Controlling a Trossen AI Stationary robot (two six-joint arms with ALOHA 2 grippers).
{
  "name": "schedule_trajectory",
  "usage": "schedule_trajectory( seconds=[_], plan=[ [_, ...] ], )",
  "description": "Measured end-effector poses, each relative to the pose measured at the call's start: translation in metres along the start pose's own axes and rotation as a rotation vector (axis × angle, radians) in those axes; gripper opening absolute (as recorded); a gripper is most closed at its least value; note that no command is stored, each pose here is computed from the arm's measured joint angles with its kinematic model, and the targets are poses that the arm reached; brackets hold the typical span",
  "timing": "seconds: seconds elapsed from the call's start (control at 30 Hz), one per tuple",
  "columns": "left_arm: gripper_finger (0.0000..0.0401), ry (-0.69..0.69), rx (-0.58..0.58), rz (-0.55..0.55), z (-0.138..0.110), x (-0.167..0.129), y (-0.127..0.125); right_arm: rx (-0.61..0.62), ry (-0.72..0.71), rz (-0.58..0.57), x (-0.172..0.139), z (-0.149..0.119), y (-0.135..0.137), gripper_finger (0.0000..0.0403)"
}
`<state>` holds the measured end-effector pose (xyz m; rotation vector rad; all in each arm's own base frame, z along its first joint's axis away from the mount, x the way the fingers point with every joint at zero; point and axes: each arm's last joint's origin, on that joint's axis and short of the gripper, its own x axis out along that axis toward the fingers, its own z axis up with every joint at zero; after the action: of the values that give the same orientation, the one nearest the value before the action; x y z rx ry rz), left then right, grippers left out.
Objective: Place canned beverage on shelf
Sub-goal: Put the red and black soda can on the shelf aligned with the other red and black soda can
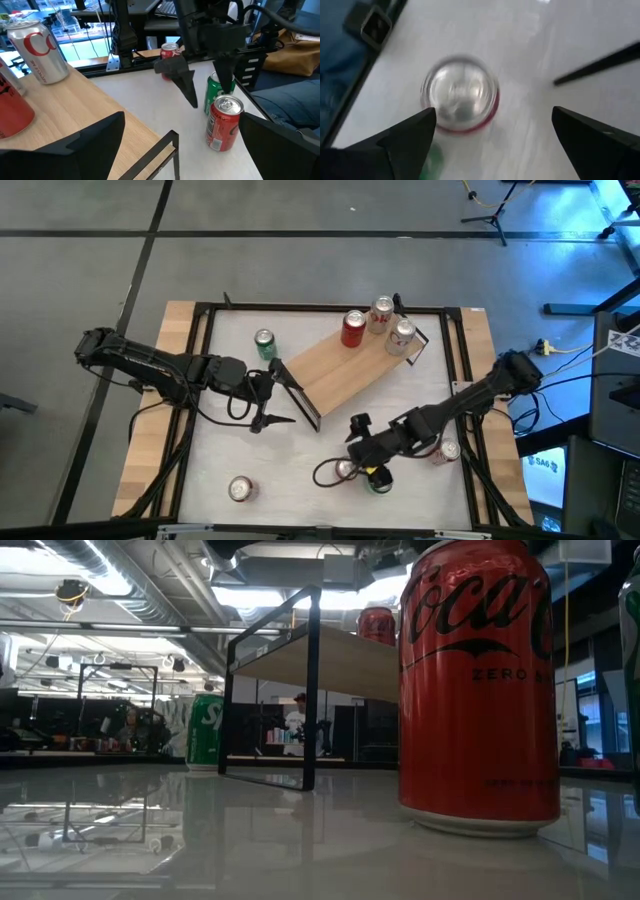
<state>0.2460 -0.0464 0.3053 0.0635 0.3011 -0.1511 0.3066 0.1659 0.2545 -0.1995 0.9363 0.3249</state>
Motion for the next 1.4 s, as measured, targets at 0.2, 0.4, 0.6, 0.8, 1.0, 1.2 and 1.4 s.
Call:
schedule_trajectory(
  seconds=[0.2,0.4,0.6,0.8,1.0,1.2,1.4],
  plan=[
    [0.038,0.001,0.008,-0.001,0.0,0.0,0.0,0.043,-0.066,0.043,0.011,0.007,0.003,0.0392],
    [0.038,0.001,0.008,-0.003,0.0,0.0,0.0,0.08,-0.077,0.071,0.01,0.008,0.009,0.0392],
    [0.038,0.001,0.002,-0.004,0.0,0.0,0.0,0.053,-0.076,0.049,0.011,0.007,0.017,0.0392],
    [0.038,0.002,0.0,-0.009,0.0,0.0,-0.002,0.017,-0.048,0.018,0.02,0.003,0.021,0.0392],
    [0.038,0.001,0.005,-0.024,0.0,0.0,-0.005,-0.011,-0.049,0.014,0.019,0.003,0.021,0.0392],
    [0.038,0.001,0.008,-0.032,0.0,0.0,-0.007,-0.012,-0.045,0.006,0.022,0.003,0.021,0.0392],
    [0.038,0.0,0.008,-0.031,0.0,0.0,-0.007,-0.017,-0.032,-0.001,0.03,0.002,0.022,0.0392]
  ],
)
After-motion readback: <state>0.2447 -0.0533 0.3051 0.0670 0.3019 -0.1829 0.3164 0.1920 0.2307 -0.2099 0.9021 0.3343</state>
